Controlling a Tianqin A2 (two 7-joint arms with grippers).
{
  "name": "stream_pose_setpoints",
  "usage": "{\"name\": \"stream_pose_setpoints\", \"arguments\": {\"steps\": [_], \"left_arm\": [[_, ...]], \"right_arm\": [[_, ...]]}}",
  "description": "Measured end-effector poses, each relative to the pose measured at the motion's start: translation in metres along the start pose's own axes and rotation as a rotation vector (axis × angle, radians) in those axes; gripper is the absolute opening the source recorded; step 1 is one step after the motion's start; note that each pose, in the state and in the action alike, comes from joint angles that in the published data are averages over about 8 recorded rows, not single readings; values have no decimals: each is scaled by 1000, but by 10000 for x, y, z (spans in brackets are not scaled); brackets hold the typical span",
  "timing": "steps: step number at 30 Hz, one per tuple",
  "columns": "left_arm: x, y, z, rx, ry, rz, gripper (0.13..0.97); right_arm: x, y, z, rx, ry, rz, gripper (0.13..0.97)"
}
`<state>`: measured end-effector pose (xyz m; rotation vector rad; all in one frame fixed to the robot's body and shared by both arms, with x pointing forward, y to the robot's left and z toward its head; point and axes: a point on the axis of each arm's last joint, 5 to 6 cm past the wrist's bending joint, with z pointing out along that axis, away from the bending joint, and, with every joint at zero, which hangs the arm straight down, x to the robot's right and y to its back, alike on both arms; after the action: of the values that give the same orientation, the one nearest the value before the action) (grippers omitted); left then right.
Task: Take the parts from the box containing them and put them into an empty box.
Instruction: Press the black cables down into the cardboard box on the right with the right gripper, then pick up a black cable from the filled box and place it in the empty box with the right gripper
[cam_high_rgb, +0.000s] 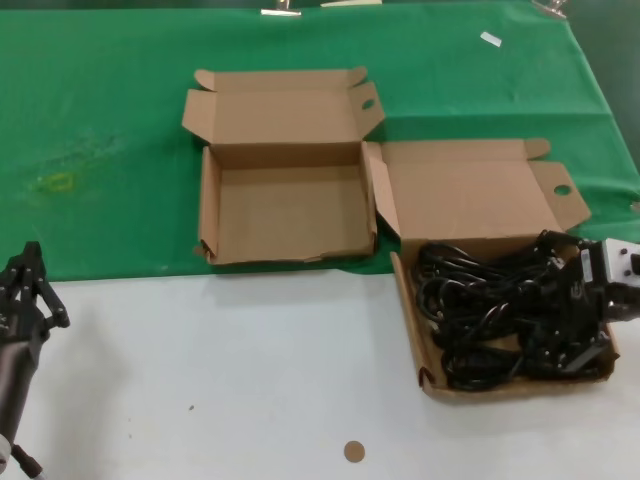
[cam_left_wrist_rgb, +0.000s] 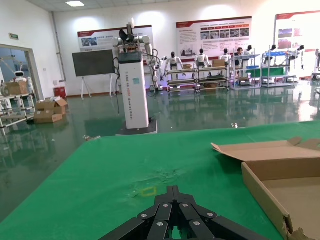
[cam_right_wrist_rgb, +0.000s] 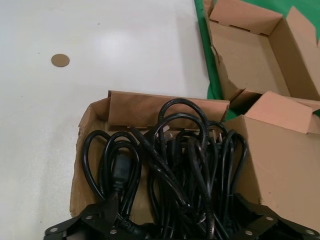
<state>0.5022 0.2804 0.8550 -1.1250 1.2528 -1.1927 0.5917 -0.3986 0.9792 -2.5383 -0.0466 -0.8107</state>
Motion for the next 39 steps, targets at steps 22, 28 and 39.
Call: {"name": "stream_pose_setpoints", "arguments": {"steps": [22,28,39], "left_arm": [[0,0,0,0,0,0,144],[0,0,0,0,0,0,144],[0,0,0,0,0,0,144]], "right_arm": [[75,-15,88,-44,18,-65,490],[96,-30,87,-48,23,-71,372],[130,-115,33,-52,24,-83,259]]}}
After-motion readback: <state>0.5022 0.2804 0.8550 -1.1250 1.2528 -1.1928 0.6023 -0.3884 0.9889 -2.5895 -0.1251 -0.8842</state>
